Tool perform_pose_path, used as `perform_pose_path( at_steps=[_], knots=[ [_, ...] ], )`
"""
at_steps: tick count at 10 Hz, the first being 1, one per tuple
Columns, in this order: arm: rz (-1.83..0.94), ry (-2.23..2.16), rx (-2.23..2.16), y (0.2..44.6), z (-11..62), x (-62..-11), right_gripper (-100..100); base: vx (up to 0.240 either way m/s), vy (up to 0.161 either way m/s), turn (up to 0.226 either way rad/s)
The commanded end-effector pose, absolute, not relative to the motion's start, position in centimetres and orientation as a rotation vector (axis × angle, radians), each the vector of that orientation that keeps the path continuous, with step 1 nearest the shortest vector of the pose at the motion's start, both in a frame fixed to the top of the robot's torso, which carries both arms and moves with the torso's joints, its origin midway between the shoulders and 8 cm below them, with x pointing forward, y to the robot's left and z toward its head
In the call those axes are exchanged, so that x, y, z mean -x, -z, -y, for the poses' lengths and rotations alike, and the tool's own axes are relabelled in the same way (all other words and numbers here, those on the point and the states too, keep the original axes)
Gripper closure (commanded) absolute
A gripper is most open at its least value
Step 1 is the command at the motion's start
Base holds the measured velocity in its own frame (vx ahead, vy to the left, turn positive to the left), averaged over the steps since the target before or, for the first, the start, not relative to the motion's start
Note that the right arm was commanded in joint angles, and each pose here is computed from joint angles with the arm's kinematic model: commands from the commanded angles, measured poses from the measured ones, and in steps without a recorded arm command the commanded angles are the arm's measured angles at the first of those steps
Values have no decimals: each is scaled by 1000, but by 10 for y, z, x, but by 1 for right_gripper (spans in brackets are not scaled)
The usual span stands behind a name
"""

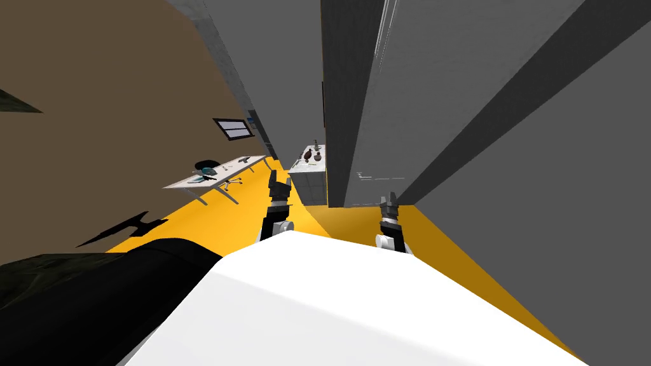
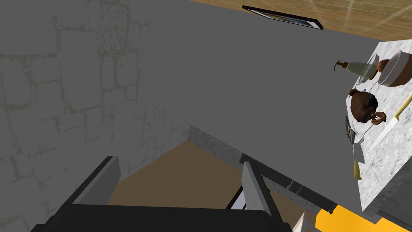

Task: Pull the door open

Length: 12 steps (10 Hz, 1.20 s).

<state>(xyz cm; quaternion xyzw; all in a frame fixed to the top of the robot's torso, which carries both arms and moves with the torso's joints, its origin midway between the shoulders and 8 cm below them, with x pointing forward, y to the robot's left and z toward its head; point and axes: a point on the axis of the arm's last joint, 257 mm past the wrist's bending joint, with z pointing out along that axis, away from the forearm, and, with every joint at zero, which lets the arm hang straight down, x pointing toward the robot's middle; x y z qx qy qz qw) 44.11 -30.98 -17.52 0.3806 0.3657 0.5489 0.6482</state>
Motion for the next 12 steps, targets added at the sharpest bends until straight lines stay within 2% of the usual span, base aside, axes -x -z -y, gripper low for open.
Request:
perform_pose_path(
  at_steps=[1, 12],
  knots=[
    [-839, -1245, -876, 183, 312, -443, -100, 53, -41, 39],
    [-944, -1196, -1041, 274, 330, -463, -100, 71, -66, 129]
  ],
)
